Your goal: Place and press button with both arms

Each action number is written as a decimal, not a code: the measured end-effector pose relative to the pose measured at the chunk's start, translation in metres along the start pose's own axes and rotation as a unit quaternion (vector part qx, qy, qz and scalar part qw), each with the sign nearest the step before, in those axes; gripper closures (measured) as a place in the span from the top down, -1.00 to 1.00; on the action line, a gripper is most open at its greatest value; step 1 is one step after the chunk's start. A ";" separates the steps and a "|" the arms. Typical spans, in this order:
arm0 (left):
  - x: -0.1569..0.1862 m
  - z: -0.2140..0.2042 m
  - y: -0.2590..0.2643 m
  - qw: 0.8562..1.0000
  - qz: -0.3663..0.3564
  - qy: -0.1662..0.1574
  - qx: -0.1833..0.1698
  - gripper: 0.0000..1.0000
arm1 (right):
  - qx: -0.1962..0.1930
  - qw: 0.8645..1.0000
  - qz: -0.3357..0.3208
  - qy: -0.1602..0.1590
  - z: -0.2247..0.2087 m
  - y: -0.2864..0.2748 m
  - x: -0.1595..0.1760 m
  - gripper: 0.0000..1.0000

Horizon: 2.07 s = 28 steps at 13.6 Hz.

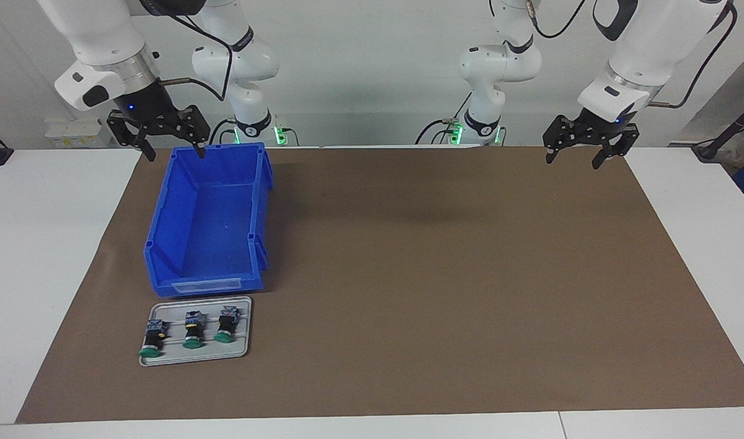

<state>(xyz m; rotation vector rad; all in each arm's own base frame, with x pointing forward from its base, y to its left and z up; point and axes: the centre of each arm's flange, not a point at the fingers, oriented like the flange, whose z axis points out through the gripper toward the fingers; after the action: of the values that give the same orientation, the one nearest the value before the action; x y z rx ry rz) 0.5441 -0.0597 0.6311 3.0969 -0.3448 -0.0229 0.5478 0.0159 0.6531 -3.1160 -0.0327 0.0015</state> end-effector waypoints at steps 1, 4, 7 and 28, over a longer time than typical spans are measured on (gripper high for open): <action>0.000 0.000 0.000 1.000 0.000 0.000 0.000 1.00 | 0.000 1.000 0.000 0.000 0.000 0.000 0.000 0.98; 0.000 0.000 0.000 1.000 0.000 0.000 0.000 1.00 | 0.000 1.000 0.000 0.000 0.000 0.000 0.000 0.98; 0.000 0.000 0.000 1.000 0.000 0.000 0.000 1.00 | 0.000 1.000 0.001 0.003 0.004 0.001 0.003 0.98; 0.000 0.000 0.000 1.000 0.000 0.000 0.000 1.00 | -0.026 0.994 -0.021 0.103 0.272 0.057 0.145 0.79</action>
<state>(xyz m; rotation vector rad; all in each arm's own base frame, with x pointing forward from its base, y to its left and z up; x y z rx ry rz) 0.5441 -0.0597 0.6311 3.0969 -0.3448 -0.0229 0.6936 -0.0310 0.3800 -3.1481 -0.0949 -0.3252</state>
